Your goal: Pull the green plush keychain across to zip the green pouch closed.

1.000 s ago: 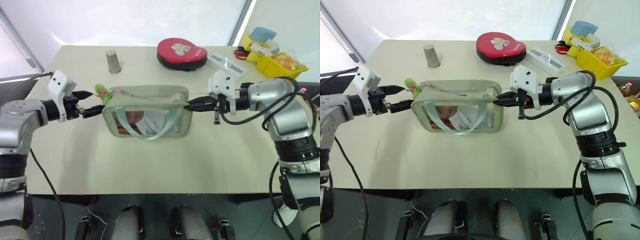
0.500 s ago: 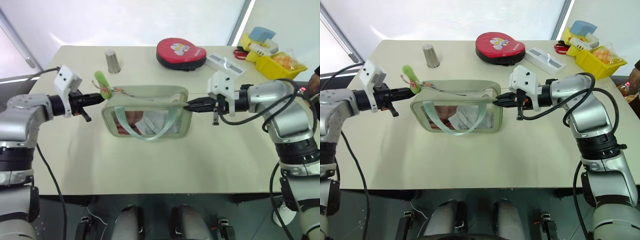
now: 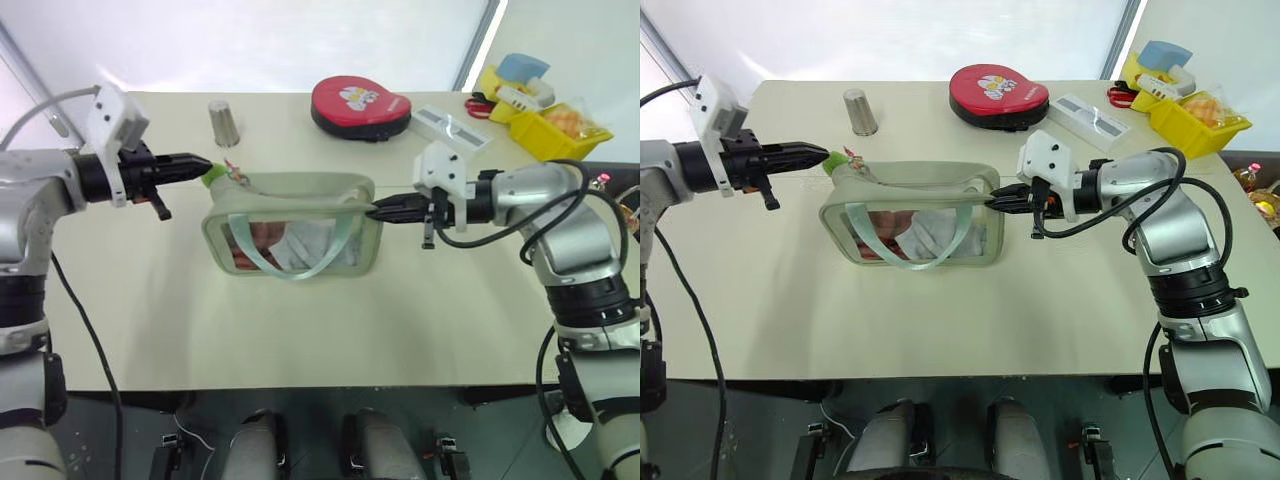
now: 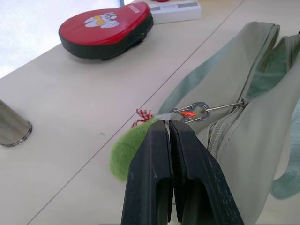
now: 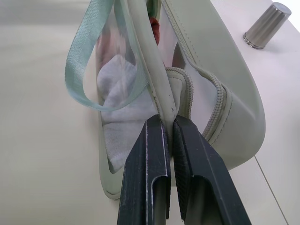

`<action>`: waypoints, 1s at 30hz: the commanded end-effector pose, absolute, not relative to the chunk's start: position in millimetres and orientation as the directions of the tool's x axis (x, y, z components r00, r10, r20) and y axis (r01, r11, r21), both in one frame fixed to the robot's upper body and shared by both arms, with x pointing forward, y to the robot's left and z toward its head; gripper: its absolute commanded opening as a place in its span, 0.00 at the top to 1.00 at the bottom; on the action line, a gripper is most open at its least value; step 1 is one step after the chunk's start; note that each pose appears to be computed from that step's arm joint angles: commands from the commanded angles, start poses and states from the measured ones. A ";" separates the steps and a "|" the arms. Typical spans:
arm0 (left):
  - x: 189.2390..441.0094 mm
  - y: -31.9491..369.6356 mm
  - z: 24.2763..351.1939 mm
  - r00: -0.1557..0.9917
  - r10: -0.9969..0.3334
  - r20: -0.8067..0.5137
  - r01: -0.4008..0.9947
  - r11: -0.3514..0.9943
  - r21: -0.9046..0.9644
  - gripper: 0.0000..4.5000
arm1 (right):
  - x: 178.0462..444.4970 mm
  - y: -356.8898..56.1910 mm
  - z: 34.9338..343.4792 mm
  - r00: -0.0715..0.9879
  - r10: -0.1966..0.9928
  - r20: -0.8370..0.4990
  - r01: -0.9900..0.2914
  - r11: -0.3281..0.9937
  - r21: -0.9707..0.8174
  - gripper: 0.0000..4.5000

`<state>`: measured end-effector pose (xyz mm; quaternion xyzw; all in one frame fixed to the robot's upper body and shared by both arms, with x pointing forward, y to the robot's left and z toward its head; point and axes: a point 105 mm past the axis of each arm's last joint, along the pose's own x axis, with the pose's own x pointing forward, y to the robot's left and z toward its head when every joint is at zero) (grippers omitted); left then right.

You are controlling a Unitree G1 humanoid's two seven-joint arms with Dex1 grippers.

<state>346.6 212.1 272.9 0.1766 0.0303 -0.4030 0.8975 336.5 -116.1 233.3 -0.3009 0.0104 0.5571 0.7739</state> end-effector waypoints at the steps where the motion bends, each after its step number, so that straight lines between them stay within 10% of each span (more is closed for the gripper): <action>1: 346.2 230.4 288.1 0.729 -0.665 -0.163 0.674 0.656 0.339 0.92 | 335.7 -115.7 249.8 0.394 0.863 -0.315 -0.840 0.199 -0.505 1.00; 7: 367.8 256.9 282.4 0.822 -0.548 -0.155 0.560 0.728 0.396 0.34 | 335.2 -118.1 245.4 0.394 0.858 -0.329 -0.847 0.200 -0.493 1.00; 30: 372.2 248.6 289.9 0.718 -0.652 -0.245 0.678 0.574 0.459 0.34 | 330.3 -124.0 241.9 0.407 0.843 -0.351 -0.853 0.213 -0.477 1.00</action>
